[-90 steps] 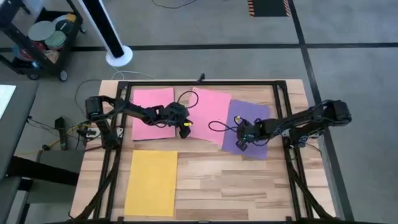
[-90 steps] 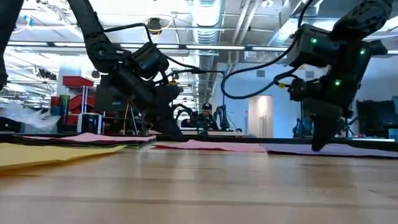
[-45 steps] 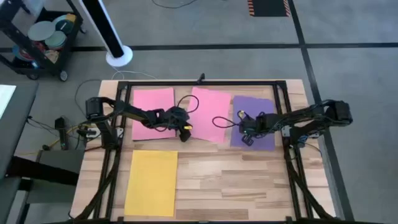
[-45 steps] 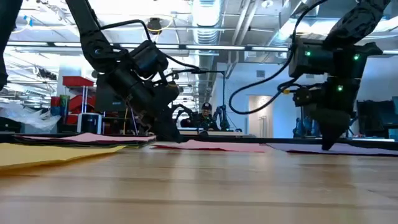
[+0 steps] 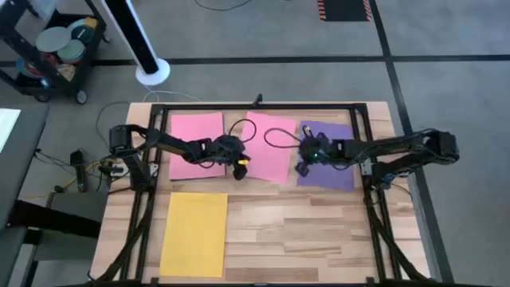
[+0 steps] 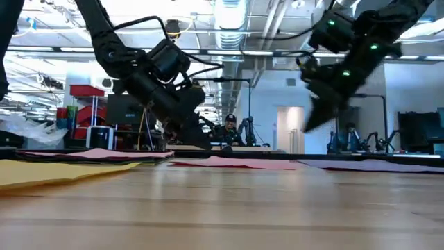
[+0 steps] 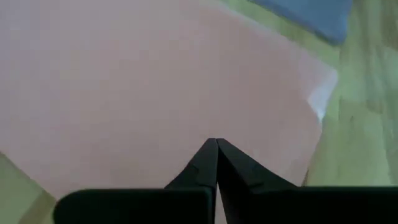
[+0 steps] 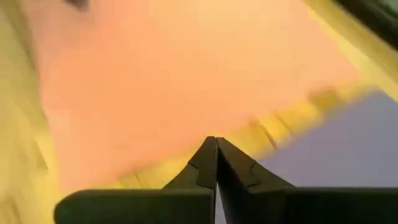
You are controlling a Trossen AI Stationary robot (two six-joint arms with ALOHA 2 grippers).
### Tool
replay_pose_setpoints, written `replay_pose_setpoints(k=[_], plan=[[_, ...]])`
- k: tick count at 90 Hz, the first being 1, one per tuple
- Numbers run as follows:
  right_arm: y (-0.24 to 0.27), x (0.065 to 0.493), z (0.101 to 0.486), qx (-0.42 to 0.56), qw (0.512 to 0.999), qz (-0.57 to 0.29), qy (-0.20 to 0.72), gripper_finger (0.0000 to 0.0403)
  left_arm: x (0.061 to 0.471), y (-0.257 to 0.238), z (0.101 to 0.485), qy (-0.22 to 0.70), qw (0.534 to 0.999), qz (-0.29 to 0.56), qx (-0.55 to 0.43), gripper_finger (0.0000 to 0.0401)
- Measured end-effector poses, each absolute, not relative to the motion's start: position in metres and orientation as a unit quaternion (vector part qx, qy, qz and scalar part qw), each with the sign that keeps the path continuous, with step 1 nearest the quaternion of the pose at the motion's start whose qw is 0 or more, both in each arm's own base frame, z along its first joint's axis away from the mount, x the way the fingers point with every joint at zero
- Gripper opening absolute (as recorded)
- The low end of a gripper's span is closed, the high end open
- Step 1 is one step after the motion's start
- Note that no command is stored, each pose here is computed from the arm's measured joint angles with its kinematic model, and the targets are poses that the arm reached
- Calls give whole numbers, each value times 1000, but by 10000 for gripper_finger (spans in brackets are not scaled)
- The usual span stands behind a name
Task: Organize paper
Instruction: Adjust the papers
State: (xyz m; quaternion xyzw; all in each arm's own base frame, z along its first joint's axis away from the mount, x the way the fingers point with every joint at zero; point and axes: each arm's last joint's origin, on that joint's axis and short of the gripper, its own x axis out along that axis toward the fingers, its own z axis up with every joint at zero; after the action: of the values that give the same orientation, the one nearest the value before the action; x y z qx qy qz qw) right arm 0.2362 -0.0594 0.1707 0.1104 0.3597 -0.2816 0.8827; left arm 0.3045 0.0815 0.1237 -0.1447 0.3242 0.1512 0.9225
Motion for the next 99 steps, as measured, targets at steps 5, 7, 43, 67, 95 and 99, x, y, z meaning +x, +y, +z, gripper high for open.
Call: replay_pose_setpoints(k=[5,7,43,67,95,99], plan=[[-68,240,166,119,882,-289,352,0,303,81,123,332,920,151,-144,0],[-71,242,163,123,881,-291,352,0,303,81,122,336,918,152,-145,0],[-103,265,111,176,859,-297,379,0,302,68,116,361,908,139,-159,0],[-114,285,111,167,856,-292,394,0,303,57,115,364,906,150,-157,0],[-128,286,118,156,846,-293,418,0,296,55,103,351,900,186,-177,0],[-129,286,118,157,844,-295,419,0,298,55,100,351,899,188,-181,0]])
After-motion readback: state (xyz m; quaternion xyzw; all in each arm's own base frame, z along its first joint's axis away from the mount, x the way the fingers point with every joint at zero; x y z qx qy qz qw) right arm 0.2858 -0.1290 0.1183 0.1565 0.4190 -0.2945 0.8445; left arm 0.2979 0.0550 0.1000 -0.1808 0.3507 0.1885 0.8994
